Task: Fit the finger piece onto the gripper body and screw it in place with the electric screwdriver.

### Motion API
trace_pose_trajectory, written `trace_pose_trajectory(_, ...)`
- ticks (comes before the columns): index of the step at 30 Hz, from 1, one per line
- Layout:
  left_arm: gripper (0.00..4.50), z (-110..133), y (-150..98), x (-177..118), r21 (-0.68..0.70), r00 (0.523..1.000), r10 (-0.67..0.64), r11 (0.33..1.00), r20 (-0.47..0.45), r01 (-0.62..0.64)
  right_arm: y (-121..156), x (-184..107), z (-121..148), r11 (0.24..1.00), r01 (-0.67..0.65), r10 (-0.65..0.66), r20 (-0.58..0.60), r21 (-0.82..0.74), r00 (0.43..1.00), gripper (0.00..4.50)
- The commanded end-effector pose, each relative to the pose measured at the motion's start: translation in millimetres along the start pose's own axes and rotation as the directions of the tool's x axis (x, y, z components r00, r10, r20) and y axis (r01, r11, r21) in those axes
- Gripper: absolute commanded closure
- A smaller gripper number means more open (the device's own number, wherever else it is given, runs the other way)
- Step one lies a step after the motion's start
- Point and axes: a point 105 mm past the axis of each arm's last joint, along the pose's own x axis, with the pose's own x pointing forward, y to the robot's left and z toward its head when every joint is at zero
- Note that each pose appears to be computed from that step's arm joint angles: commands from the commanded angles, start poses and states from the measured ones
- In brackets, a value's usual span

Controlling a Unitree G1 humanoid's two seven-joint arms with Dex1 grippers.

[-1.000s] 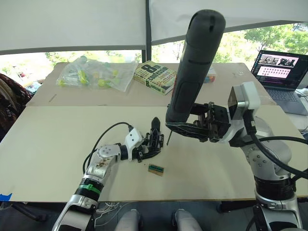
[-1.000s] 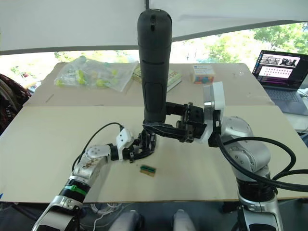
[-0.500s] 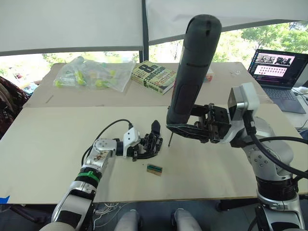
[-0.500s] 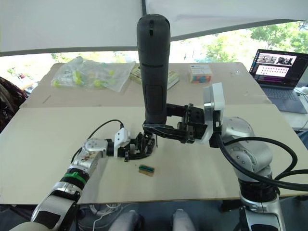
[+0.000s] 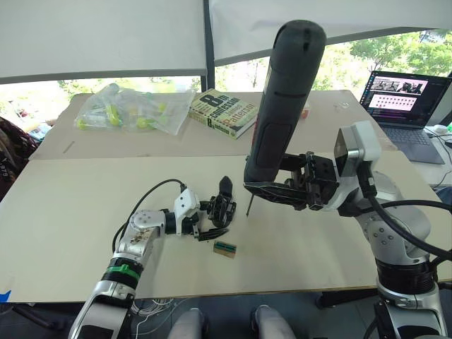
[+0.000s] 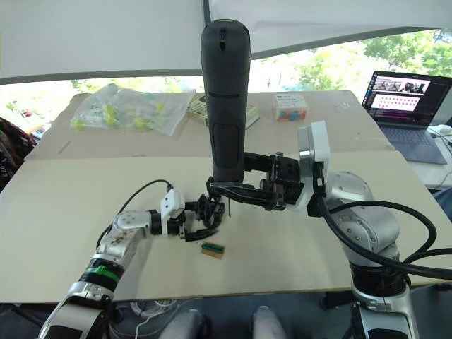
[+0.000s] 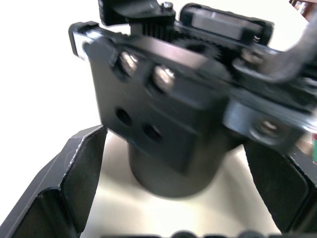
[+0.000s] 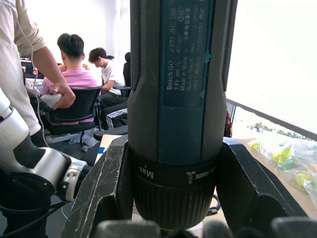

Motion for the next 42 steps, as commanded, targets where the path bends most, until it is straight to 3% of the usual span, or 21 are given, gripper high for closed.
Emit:
trace_pose_trajectory(1,0.02,4,-1,-1,0.014,0.998,0.057,0.998,0.008,-0.058,6,3,13,0.999,-0.032,0.033,0.037,-0.031,0.999,2.59)
trace_pose_trajectory(20,0.02,-6,-17,18,-0.025,0.99,0.138,0.99,-0.007,-0.138,5,5,11,0.999,-0.035,0.036,0.041,-0.022,0.999,2.59)
trace_pose_trajectory(24,1.22,-7,-17,19,-0.031,0.991,0.136,0.99,-0.015,-0.136,4,5,10,0.999,-0.037,0.038,0.039,-0.022,0.999,2.59)
trace_pose_trajectory(26,2.22,-7,-18,20,-0.034,0.992,0.129,0.991,-0.016,-0.129,4,5,10,0.999,-0.037,0.038,0.039,-0.022,0.999,2.59)
trace_pose_trajectory(42,2.23,-5,-17,22,-0.014,0.994,0.11,0.994,-0.021,-0.11,-9,39,35,0.996,-0.067,0.073,0.114,-0.052,0.991,2.59)
